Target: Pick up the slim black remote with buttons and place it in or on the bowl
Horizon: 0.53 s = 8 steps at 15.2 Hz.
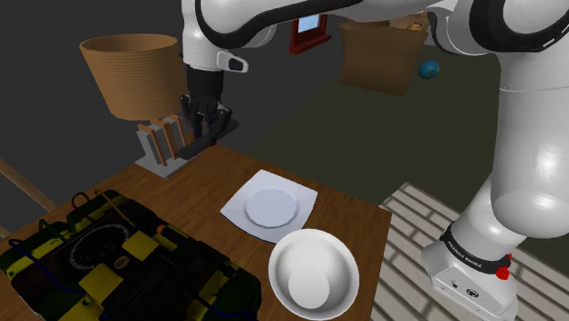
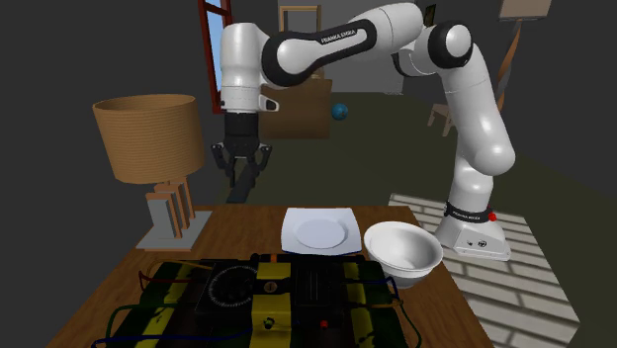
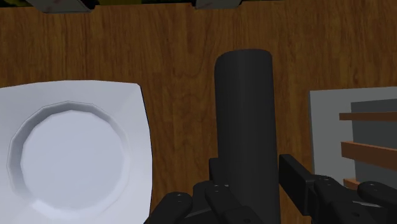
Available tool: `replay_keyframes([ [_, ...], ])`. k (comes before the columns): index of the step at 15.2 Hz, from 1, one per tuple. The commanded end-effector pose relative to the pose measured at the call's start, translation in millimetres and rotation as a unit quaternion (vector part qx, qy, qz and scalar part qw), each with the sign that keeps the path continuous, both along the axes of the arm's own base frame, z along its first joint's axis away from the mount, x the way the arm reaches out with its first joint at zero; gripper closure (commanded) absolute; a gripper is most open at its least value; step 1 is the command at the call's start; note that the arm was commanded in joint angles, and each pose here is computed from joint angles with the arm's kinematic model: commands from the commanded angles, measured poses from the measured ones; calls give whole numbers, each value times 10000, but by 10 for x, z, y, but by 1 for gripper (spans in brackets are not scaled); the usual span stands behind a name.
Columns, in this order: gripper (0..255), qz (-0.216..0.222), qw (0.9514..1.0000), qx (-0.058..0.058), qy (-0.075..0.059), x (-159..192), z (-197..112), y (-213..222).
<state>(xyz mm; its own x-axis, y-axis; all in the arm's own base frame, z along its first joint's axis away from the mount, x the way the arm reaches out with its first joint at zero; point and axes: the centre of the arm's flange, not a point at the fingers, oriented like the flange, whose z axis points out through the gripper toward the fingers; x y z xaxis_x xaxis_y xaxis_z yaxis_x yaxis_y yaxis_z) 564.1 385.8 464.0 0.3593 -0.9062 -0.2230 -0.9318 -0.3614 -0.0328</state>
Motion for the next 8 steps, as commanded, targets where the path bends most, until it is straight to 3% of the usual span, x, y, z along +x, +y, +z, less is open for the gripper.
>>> replay_keyframes([
  [1,255,0,10000,-1,1,-132,23,-9],
  [8,255,0,10000,-1,1,-1056,-9,-14],
])
